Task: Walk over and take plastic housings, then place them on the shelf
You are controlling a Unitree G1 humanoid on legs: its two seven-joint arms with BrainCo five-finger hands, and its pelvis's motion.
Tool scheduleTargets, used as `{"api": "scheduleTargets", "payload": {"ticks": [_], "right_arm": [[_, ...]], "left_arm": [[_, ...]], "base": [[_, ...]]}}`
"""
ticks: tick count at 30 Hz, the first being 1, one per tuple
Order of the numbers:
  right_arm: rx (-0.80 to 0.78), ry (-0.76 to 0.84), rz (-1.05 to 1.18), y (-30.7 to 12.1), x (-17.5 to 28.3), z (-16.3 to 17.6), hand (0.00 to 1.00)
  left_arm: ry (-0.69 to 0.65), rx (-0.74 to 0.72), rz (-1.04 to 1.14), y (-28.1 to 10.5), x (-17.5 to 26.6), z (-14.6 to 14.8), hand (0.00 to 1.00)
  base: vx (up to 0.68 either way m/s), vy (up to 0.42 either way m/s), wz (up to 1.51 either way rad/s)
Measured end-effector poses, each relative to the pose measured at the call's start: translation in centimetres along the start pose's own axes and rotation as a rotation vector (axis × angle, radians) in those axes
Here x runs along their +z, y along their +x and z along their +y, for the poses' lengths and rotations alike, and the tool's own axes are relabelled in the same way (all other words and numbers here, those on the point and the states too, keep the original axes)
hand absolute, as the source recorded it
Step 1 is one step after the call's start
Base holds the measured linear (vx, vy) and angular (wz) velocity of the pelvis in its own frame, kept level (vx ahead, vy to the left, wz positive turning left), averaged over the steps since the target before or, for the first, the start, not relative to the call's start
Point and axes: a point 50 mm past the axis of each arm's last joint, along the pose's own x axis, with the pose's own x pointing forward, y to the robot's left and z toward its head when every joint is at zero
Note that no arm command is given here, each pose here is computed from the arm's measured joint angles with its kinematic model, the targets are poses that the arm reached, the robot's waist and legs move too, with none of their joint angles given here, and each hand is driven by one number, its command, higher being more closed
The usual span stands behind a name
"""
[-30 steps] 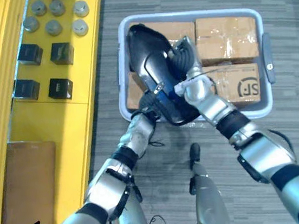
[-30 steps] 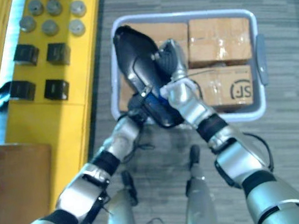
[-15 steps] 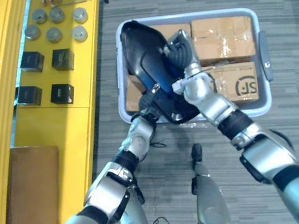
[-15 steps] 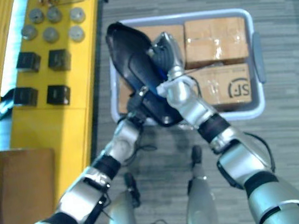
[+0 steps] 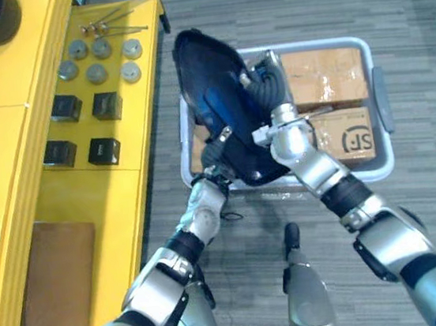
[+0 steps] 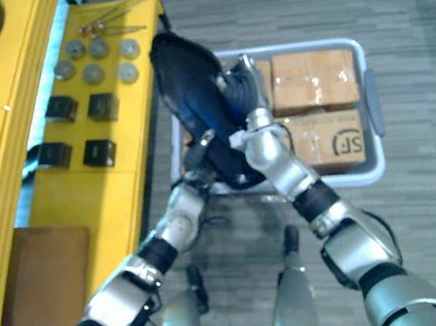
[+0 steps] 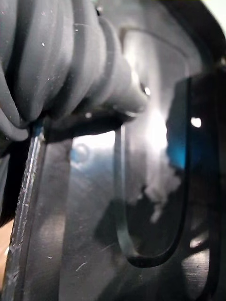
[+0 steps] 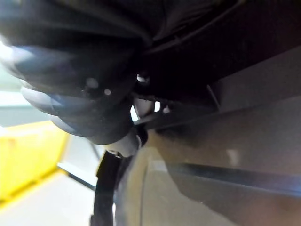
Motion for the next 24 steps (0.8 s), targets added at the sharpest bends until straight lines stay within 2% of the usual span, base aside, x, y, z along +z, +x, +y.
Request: {"api": "scheduleTargets", "payload": {"ticks": [6,9,14,15,24], "right_arm": [[-0.132,0.076,-0.088,-0.8,1.2,-1.3,1.0],[-0.145,0.099,-0.054,-2.3,0.2,-0.9,1.0],[-0.208,0.134,-0.058,-2.8,0.1,-1.5,1.0],[-0.221,0.137,-0.061,-2.9,0.1,-1.6,0.0],[-0.219,0.125,-0.048,-3.4,-0.2,-1.5,0.0]], "left_arm": [[0.169,-0.06,-0.093,-0.3,2.0,-1.7,1.0],[0.228,-0.023,-0.085,-1.4,1.3,-1.1,1.0],[0.332,-0.028,-0.116,-1.5,1.6,-2.1,1.0],[0.343,-0.032,-0.118,-1.6,1.7,-2.3,1.0],[0.347,-0.013,-0.085,-1.8,1.4,-2.2,1.0]], "base": [[0.01,0.004,0.01],[0.09,0.018,0.05],[0.04,0.026,-0.02],[0.0,0.0,0.0],[-0.03,0.021,-0.06]]}}
